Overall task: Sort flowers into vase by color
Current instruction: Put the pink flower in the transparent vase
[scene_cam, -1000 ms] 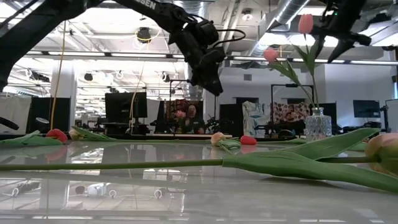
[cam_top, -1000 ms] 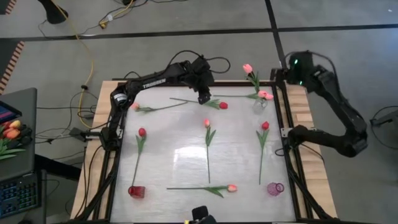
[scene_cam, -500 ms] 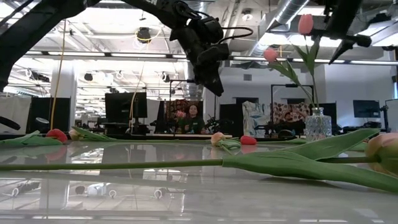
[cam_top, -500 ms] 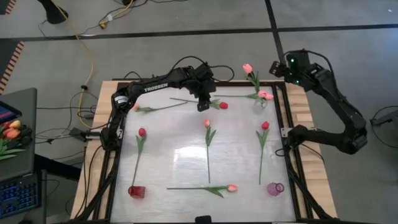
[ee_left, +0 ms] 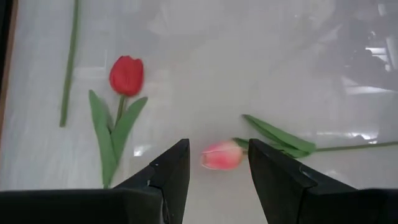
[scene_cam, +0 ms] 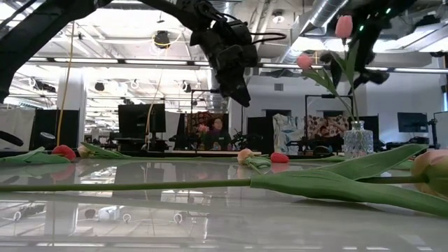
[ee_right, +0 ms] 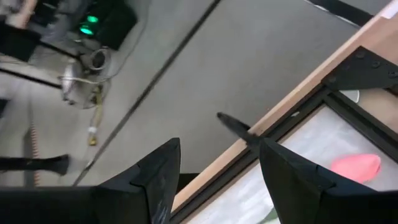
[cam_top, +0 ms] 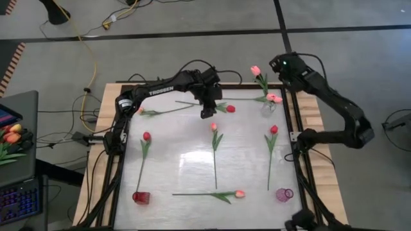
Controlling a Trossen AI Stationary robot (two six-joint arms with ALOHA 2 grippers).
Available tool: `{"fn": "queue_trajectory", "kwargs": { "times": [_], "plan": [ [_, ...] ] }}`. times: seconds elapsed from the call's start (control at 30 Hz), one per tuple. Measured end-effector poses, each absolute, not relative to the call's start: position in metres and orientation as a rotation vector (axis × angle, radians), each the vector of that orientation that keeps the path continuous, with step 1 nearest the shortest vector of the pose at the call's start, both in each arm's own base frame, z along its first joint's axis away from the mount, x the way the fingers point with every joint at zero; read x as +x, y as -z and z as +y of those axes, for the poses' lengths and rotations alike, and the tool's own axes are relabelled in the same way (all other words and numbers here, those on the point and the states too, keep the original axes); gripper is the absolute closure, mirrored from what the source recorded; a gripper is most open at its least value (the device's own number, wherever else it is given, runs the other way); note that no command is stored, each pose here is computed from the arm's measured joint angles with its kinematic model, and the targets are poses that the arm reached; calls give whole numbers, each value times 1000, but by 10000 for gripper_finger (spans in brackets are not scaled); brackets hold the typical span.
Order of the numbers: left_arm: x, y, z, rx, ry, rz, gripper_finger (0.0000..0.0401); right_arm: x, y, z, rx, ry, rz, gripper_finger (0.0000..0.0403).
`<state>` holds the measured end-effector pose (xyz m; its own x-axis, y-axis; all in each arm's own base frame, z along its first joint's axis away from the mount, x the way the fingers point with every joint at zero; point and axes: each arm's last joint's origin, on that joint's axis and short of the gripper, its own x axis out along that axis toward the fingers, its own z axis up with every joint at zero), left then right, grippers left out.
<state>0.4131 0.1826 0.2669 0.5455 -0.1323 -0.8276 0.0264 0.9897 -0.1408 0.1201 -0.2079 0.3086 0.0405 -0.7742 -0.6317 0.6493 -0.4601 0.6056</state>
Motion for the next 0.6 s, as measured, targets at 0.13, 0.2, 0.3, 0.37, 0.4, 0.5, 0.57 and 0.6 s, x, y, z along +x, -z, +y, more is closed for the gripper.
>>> {"fn": "queue_trajectory", "kwargs": {
  "times": [0.13,0.2,0.3,0.37,0.4,0.5,0.57,0.6],
  "plan": [
    [416,-267,177,-104,105,981,250,128,-293,-230,1264,1642,-139,159],
    [418,-268,174,-99,112,979,250,130,-282,-239,1265,1648,-79,159],
    [420,-268,170,-93,120,976,250,131,-263,-250,1316,1644,37,159],
    [421,-268,168,-91,124,976,250,133,-251,-255,1366,1623,121,159],
    [422,-268,167,-89,127,976,250,133,-245,-258,1371,1613,161,159],
    [422,-268,165,-86,130,975,250,137,-230,-264,1374,1604,262,159],
    [423,-268,164,-83,130,975,250,138,-220,-265,1404,1605,321,159],
    [423,-268,164,-83,130,974,250,139,-216,-266,1413,1606,341,159]
  ]
}}
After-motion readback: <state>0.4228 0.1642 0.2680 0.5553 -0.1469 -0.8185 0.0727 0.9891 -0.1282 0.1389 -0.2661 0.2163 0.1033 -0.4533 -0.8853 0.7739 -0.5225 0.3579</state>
